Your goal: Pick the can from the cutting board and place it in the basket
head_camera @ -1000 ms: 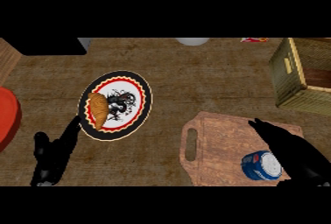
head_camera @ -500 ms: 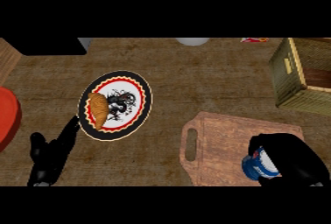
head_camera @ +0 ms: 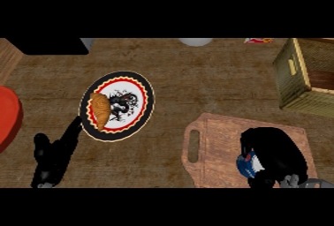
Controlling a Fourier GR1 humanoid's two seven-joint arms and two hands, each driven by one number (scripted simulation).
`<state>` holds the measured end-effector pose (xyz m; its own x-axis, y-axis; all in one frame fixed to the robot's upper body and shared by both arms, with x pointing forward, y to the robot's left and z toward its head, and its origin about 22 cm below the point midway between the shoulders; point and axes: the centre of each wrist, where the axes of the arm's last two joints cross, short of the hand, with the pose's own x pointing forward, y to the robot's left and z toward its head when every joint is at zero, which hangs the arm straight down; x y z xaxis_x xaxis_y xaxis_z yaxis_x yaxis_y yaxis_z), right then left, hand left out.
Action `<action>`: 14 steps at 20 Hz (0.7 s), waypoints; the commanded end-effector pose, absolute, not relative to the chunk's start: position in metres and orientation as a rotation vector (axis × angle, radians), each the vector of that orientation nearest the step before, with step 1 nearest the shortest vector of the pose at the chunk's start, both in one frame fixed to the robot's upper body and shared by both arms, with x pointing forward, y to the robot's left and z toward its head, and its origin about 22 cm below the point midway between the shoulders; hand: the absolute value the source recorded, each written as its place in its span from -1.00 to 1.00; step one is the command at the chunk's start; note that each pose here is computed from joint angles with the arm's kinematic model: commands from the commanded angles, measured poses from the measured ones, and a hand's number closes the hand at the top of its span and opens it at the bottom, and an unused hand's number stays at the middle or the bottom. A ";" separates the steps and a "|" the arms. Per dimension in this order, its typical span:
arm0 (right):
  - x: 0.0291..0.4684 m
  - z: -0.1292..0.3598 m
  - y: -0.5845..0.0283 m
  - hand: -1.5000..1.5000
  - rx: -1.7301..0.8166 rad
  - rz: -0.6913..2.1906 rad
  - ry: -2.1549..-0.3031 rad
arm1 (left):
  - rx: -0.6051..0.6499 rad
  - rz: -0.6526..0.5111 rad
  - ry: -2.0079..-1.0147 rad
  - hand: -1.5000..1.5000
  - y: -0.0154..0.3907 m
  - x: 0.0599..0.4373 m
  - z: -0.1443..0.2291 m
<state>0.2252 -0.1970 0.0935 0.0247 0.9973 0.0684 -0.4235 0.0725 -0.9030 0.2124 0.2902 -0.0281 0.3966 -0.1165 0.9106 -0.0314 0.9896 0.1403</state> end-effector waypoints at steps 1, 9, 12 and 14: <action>0.238 0.103 -0.152 1.00 -0.884 1.255 -0.884 | 0.148 -0.057 -1.027 0.00 0.292 0.191 -0.054; 0.249 0.150 -0.152 1.00 -0.920 0.941 -1.155 | 0.153 -0.038 -1.025 0.00 0.288 0.197 -0.042; 0.242 0.188 -0.163 1.00 -0.724 0.549 -1.445 | 0.173 -0.018 -1.014 0.00 0.291 0.191 -0.051; 0.232 0.212 -0.162 1.00 -0.729 0.419 -1.564 | 0.172 -0.013 -1.025 0.00 0.303 0.200 -0.038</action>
<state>0.2439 -0.1584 0.1765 0.0721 0.8399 0.5379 0.0153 0.5383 -0.8426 0.2077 0.2945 -0.0246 0.4157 -0.1153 0.9022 -0.0529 0.9872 0.1506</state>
